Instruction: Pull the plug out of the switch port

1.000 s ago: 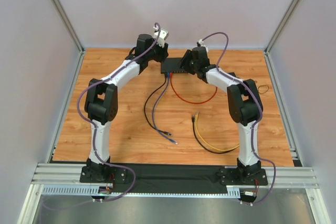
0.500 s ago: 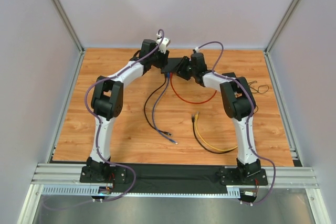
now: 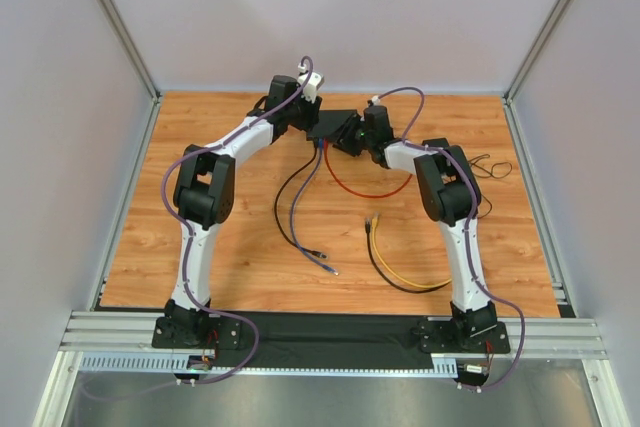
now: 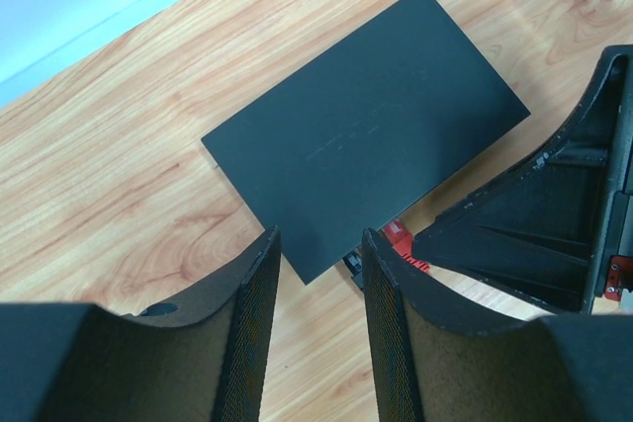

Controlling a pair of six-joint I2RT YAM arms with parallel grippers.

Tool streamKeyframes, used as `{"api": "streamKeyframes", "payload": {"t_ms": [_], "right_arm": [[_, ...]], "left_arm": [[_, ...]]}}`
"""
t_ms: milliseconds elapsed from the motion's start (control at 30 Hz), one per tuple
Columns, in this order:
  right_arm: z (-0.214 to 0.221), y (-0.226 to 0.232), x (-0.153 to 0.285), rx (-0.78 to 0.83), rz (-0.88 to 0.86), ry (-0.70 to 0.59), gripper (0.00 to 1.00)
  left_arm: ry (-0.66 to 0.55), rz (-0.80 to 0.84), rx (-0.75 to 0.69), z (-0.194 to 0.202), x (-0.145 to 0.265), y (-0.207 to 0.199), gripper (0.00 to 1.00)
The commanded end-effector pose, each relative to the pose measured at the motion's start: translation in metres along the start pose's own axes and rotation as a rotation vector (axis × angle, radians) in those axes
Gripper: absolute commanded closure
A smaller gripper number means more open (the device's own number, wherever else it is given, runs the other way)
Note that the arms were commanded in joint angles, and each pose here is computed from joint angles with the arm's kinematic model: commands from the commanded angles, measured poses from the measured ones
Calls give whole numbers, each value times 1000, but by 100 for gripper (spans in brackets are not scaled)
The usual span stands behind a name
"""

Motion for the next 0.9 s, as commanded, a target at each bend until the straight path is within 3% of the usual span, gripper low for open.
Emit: {"api": "streamKeyframes", "payload": {"t_ms": [0,233,700,867], "right_arm": [[-12,6,-8,-11,-43,-43,59],[-8,-2,-16,-63,-38,-29,60],[-4,-15,-24,-115,-10,-6,73],[-3,-16,-28,-114,2,20,88]], "left_arm": [[-47,12,-26,-18,11,-8,54],[-43,16,-22,-17,10,-7,54],[-41,30,-22,-17,10,-9,54],[-30,37,-49,-13,8,-9,53]]}}
Point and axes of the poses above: each gripper's point midway between its finger pads, its own x axis back along the fingers, its own y axis along the line the jaws close on, z = x × y, the point moved 8 cm from there along x, back along the fingers, and after that the axes turned 15 degrees about x, right-handed, at the moved point
